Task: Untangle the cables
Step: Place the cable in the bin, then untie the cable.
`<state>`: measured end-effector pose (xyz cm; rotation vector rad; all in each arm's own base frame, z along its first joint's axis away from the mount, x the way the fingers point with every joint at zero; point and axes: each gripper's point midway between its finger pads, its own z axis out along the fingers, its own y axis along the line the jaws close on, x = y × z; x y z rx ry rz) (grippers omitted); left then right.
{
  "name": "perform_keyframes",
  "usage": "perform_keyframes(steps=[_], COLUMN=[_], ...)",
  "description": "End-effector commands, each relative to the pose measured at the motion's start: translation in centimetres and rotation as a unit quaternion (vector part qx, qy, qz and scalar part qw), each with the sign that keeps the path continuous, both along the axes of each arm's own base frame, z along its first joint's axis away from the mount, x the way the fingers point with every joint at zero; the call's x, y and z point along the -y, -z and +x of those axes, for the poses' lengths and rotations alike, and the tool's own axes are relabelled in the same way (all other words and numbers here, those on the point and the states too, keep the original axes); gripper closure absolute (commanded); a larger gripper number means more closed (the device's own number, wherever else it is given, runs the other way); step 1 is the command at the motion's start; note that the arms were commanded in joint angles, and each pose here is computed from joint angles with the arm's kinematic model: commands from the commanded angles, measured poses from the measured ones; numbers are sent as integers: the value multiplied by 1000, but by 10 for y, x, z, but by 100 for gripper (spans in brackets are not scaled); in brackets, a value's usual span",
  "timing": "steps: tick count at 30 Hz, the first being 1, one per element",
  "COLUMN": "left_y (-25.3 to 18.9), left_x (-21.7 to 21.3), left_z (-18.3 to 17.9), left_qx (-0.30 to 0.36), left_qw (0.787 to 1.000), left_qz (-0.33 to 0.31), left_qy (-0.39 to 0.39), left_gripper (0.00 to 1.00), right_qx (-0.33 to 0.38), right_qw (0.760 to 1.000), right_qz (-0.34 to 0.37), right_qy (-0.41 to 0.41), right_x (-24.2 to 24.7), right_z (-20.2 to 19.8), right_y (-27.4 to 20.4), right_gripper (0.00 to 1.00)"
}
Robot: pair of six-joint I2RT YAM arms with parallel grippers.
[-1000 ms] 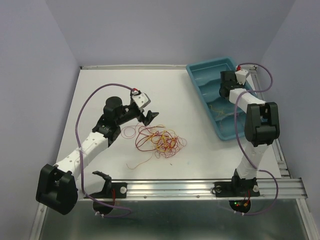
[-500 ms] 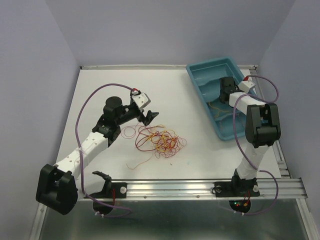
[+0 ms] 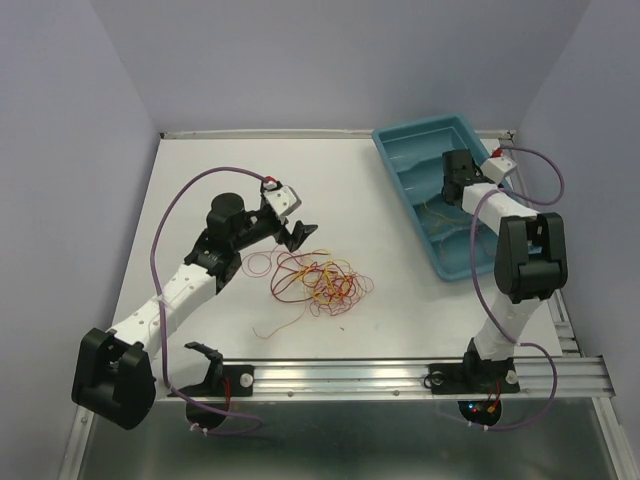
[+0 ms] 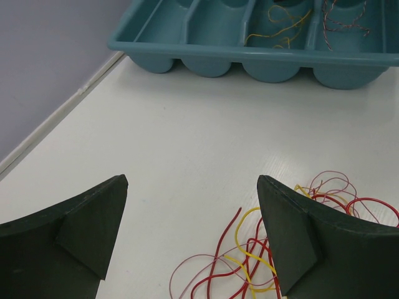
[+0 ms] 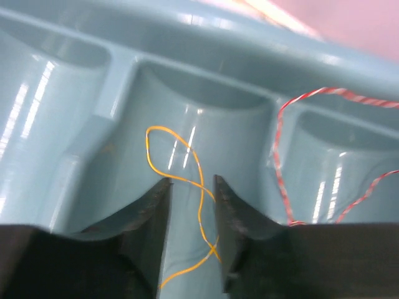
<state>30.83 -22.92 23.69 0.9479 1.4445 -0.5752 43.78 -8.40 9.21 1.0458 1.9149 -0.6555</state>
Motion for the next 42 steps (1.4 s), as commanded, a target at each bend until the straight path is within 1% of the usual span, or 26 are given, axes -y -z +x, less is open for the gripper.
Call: perform_keyframes(steps=[1,2,3,5,6,8,9,12,13,14,15,16,17,18,20,21,23,25,26,30,33,34,36,38,40,42], left_y=[-12,-12,-12,-11,-9,-6,-1,5,18,20,35,40,43,55,63,66,68,70,72,76,79,79,82,82,89,87], left_x=[1,1,1,1,1,2,3,10,11,15,17,19,22,27,34,36,39,40,42,44,47,49,50,53,54,54], left_z=[-5,-5,-5,-5,-5,-6,-5,-6,-7,-8,-10,-13,-14,-21,-26,-28,-30,-29,-31,-35,-46,-50,-55,-61,-67,-64], left_qx=[23,23,23,22,20,15,7,-6,-21,-26,-37,-41,-42,-56,-52,-57,-56,-59,-59,-63,-66,-65,-68,-59,-68,-68], left_qw=[1000,1000,1000,1000,1000,1000,1000,998,997,996,993,991,990,986,982,980,979,978,977,973,968,965,962,958,953,955], left_qz=[-6,-7,-6,-6,-4,3,13,27,45,50,71,81,88,105,127,133,134,134,134,136,132,130,130,130,141,143], left_qy=[10,10,10,10,10,16,22,48,58,72,85,97,104,117,130,137,143,147,155,174,204,216,229,249,259,253], left_gripper=[4,4,4,4,4,4,4,4,4,4,3,2,2,2,2,2,2,3,3,6,9,10,11,12,12,12], right_qx=[68,70,69,82,80,90,89,82,73,71,70,70,66,70,61,57,47,53,54,39,20,15,9,11,18,23], right_qw=[997,997,997,996,996,995,994,983,970,960,938,929,916,904,883,861,826,778,762,746,735,729,726,720,718,717], right_qz=[-30,-30,-31,-30,-26,-13,10,46,77,93,117,124,128,129,117,124,135,177,185,206,224,231,235,237,235,233], right_qy=[5,2,0,-2,-11,-34,-68,-160,-221,-254,-319,-342,-374,-402,-450,-489,-545,-601,-618,-632,-640,-644,-647,-652,-655,-656], right_x=[8,8,8,8,6,0,-11,-37,-58,-71,-96,-109,-134,-152,-183,-213,-245,-277,-288,-298,-305,-309,-314,-317,-317,-316], right_z=[9,9,8,3,1,-1,4,8,11,10,7,5,0,-5,-12,-20,-35,-50,-57,-70,-75,-77,-78,-80,-83,-84], right_y=[-75,-78,-81,-94,-95,-108,-108,-116,-112,-112,-114,-115,-115,-122,-121,-117,-105,-104,-104,-85,-71,-68,-63,-66,-73,-77], right_gripper=[54,44,40,36,31,29,27,27,27,27,27,27,26,26,26,26,27,28,29,34,37,37,37,37,37,36])
